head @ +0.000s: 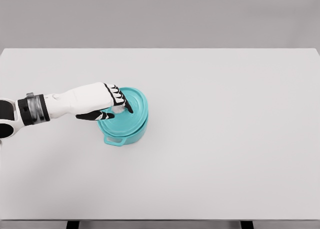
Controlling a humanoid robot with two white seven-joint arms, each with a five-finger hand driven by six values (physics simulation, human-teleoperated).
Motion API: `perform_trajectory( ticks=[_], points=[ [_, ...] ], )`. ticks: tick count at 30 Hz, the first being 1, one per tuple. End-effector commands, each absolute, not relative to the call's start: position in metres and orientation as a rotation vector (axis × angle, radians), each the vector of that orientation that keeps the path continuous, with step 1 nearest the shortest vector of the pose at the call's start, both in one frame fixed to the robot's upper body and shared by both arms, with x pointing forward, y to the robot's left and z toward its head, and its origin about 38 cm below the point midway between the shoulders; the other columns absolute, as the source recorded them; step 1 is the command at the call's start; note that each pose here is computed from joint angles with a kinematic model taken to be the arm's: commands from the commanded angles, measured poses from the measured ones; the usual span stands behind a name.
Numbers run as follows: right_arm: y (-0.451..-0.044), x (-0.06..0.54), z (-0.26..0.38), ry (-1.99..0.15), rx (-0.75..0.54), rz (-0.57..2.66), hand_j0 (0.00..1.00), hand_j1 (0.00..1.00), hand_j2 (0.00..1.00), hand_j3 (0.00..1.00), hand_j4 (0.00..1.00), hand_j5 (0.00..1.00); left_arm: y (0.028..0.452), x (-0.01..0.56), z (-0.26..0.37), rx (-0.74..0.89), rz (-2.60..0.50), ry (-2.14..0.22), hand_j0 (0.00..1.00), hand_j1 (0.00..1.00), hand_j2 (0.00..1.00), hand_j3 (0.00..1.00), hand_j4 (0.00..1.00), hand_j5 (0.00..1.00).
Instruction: Cover the pot with left arm
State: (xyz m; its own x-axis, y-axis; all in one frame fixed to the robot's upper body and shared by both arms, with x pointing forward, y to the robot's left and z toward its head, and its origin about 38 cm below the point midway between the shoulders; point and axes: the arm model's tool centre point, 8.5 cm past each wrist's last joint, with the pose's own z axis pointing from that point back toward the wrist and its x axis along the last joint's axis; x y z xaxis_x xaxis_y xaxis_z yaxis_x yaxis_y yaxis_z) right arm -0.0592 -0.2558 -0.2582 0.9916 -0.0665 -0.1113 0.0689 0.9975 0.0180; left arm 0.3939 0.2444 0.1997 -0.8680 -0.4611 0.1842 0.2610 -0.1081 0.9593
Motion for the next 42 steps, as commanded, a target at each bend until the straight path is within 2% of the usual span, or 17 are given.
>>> perform_trajectory(
  ticks=[1,20,35,42],
  points=[
    [-0.2557,-0.0593,-0.2582,0.111,0.022,-0.068,1.00,1.00,1.00,1.00,1.00,1.00,0.2447,0.3941,0.2003,0.217,-2.013,-1.701,0.69,0.69,0.69,0.69,0.69,0.69],
    [-0.2557,-0.0593,-0.2582,0.111,0.022,-0.068,1.00,1.00,1.00,1.00,1.00,1.00,0.2456,0.3931,0.1967,0.211,-2.011,-1.693,0.72,0.72,0.72,0.72,0.72,0.72],
    [-0.2557,-0.0593,-0.2582,0.111,0.022,-0.068,1.00,1.00,1.00,1.00,1.00,1.00,0.2484,0.3948,0.1943,0.213,-2.004,-1.682,0.78,0.78,0.78,0.78,0.78,0.78],
    [-0.2557,-0.0593,-0.2582,0.111,0.022,-0.068,1.00,1.00,1.00,1.00,1.00,1.00,0.2484,0.3945,0.1937,0.211,-2.004,-1.681,0.85,0.85,0.85,0.85,0.85,0.85]
  ],
)
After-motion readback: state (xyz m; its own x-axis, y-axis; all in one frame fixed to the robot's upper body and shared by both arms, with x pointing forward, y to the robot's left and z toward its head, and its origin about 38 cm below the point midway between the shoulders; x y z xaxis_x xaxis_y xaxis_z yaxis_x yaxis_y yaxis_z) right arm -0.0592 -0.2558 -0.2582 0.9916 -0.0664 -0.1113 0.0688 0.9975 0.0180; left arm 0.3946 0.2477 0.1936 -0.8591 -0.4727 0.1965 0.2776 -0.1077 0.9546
